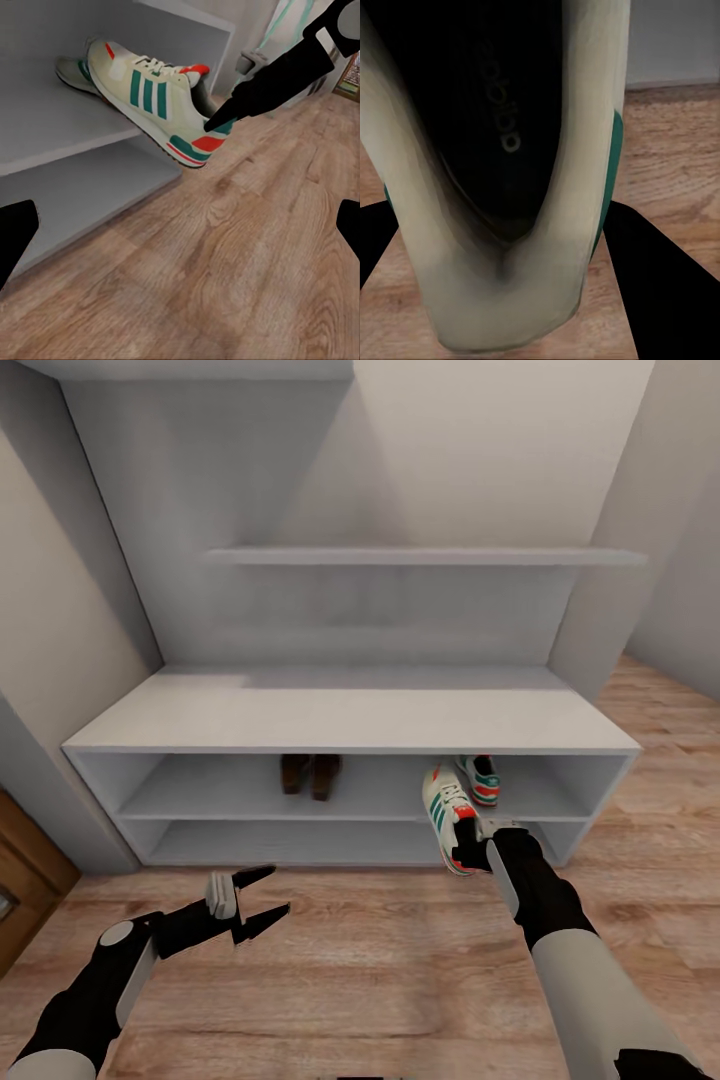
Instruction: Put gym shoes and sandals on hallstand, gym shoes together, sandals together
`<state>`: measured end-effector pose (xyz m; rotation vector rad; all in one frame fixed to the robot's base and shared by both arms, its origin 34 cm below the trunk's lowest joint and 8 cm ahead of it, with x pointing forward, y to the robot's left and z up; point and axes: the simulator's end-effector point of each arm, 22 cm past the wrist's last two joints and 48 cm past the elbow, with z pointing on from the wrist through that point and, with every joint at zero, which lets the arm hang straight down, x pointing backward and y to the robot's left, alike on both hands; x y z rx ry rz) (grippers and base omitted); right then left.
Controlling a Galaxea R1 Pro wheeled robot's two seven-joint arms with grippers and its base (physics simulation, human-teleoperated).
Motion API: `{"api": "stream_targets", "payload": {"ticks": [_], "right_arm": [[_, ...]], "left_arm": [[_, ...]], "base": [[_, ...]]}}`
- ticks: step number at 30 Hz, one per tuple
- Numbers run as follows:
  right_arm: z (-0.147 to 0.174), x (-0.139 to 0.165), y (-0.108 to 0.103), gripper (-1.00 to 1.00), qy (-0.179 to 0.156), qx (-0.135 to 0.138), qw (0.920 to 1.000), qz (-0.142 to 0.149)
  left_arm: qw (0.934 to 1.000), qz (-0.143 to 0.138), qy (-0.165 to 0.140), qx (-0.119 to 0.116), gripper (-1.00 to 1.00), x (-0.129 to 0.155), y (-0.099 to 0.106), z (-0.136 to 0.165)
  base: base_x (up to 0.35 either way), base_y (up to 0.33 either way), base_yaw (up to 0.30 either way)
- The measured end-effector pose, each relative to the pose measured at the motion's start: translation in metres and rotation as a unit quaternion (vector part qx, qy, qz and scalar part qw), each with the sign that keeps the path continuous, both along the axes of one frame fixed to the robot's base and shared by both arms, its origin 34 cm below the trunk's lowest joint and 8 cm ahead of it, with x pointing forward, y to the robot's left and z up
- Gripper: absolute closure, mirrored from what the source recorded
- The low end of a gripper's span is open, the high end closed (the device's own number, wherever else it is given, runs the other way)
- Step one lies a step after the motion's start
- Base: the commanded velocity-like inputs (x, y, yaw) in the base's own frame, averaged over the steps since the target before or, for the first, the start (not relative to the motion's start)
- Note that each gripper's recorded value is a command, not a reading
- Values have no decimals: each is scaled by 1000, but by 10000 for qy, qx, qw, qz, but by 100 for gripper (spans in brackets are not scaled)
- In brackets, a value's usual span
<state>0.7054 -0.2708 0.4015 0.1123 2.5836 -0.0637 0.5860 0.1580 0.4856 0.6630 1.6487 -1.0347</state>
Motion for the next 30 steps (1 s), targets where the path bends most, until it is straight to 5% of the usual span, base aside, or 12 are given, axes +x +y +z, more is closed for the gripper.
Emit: {"api": "stream_targets", "payload": {"ticks": [30], "right_arm": [[0,3,0,100,-87,0,10000,-6]], "left_arm": [[9998,-15,141,-108,-100,-4,-9,-7]], "base": [[177,0,0]]}}
